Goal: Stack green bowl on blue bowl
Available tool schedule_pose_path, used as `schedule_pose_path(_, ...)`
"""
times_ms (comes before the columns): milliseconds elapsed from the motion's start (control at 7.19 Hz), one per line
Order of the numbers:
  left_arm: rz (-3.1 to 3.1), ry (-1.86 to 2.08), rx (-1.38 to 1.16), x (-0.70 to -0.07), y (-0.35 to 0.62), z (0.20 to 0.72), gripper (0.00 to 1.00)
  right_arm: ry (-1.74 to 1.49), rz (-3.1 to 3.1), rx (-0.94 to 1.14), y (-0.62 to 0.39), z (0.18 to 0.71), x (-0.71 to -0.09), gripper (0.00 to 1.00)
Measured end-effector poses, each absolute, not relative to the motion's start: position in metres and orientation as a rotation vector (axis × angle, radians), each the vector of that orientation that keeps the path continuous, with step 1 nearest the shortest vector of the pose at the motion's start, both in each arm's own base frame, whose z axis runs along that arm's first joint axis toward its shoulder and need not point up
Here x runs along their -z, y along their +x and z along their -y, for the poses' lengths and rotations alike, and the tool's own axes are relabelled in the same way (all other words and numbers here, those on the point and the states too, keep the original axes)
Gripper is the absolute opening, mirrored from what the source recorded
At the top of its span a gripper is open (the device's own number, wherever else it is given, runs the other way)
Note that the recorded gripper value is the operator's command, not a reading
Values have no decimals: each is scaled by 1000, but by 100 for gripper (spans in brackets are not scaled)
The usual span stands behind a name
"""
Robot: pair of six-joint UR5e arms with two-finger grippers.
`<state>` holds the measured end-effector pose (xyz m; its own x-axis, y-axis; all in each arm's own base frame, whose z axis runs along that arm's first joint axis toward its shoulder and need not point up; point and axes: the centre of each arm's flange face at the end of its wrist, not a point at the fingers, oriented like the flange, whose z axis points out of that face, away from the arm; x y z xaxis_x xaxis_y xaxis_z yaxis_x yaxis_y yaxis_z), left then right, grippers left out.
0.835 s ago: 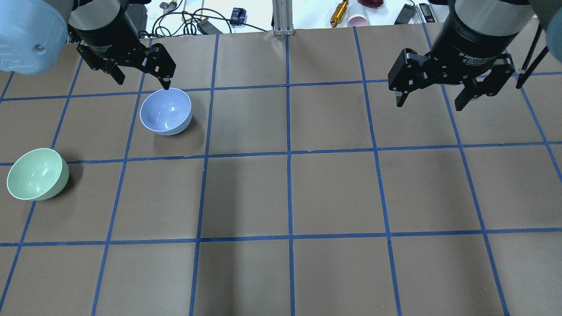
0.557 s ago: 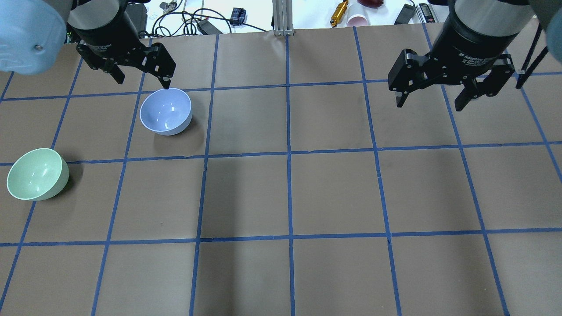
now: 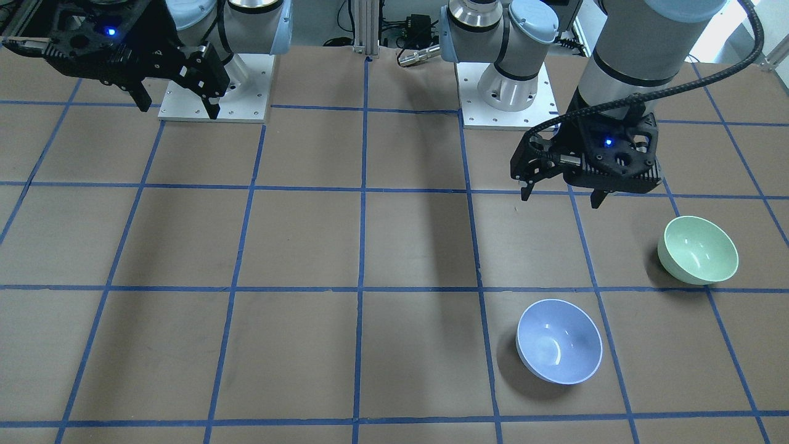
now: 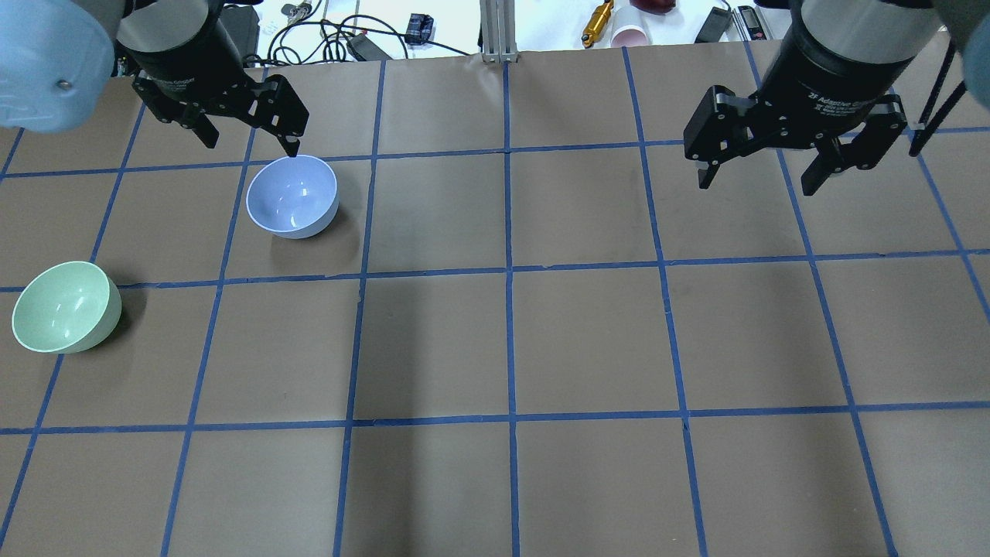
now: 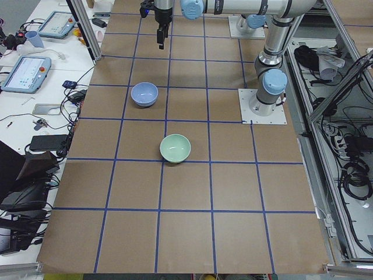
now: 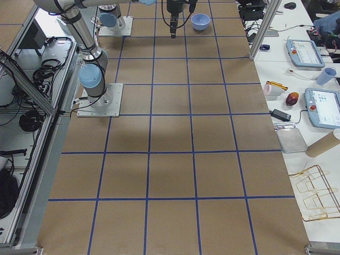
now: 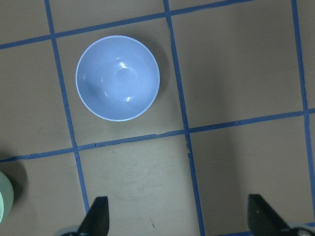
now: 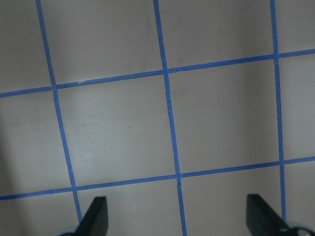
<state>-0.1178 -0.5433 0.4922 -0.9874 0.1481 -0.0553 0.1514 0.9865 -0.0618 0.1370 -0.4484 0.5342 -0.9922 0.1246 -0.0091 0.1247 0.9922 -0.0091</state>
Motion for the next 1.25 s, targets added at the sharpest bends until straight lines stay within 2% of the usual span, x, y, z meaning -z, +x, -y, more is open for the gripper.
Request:
schedule_pose_path(835,-3082,222,69,-497,-113,537,100,196,-3127,16,137,448,-534,100)
schedule_pose_path(1252,-3094,88,-1,-491,-46,542,100,196,-3127,15,137,448,-534,100)
